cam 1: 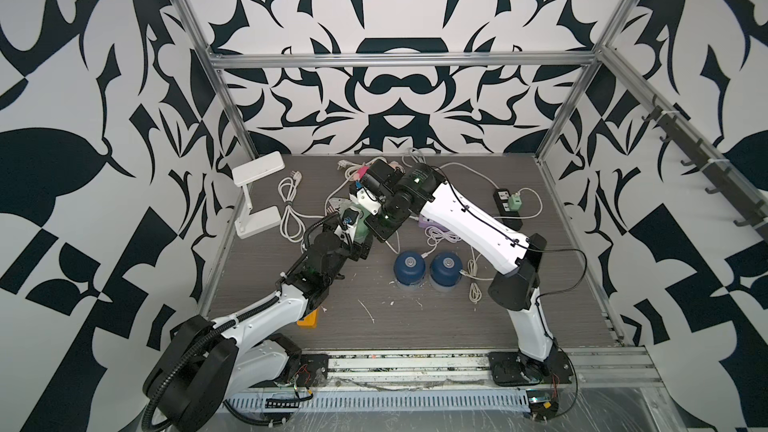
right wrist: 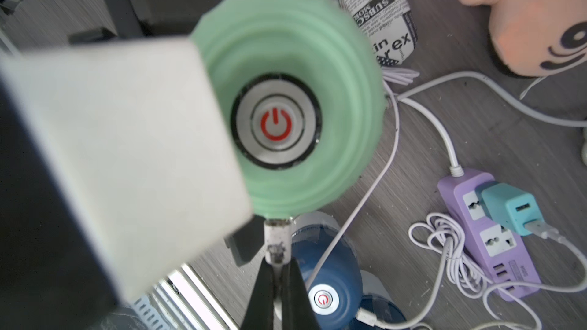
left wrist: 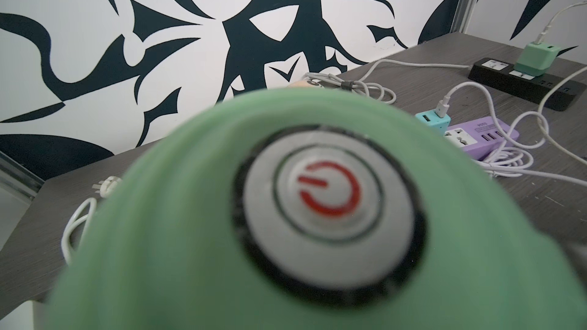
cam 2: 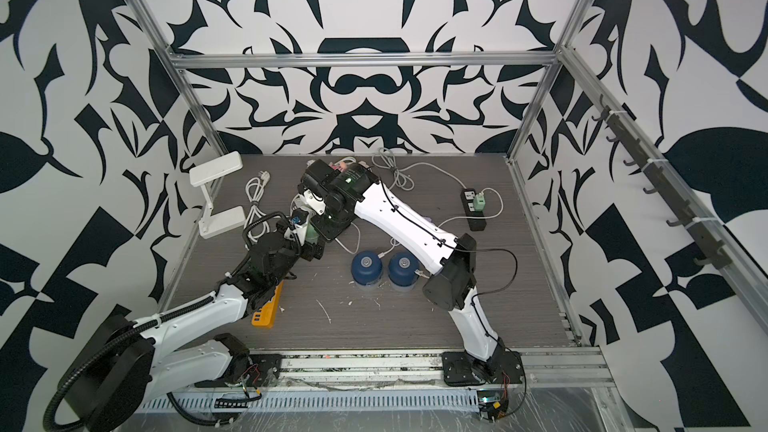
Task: Charge the cordless meat grinders
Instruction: Insert the charging cable into the cordless meat grinder.
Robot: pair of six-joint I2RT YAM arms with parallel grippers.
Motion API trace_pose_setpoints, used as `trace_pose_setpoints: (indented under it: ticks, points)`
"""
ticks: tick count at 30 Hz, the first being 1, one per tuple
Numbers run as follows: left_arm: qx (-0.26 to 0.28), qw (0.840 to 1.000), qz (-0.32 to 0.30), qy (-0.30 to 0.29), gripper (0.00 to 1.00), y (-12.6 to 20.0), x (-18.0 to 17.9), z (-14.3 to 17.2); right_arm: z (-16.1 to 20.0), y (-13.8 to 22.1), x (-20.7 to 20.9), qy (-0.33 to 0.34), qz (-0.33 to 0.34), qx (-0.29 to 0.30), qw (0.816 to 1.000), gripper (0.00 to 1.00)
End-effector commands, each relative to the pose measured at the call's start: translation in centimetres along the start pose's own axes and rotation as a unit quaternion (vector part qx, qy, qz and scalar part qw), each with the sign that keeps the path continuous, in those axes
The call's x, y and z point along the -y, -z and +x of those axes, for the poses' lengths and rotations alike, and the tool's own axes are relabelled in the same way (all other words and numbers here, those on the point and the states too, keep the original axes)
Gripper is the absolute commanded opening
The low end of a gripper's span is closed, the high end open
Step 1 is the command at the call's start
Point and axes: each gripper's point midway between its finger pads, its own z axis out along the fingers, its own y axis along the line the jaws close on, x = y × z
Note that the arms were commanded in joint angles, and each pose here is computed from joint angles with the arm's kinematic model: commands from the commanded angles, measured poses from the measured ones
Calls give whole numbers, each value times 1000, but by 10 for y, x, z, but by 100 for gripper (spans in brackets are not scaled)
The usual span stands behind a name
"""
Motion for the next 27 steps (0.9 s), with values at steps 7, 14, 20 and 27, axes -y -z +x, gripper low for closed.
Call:
trace_pose_setpoints:
  ticks: [7, 14, 20, 27]
  points:
    - [21, 997, 75, -29, 38, 9, 41, -1, -62, 27, -9, -1, -32, 120, 992, 0]
    - [8, 1000, 12, 4, 39, -1, 21, 4, -33, 12, -1, 3, -29, 69, 997, 9]
    - [3, 999, -13, 33, 39, -13, 13, 14, 6, 16, 13, 0, -5, 47, 999, 32]
    - [-8, 998, 2, 57, 40, -32, 24, 35, 19, 39, 23, -12, 12, 81, 997, 55]
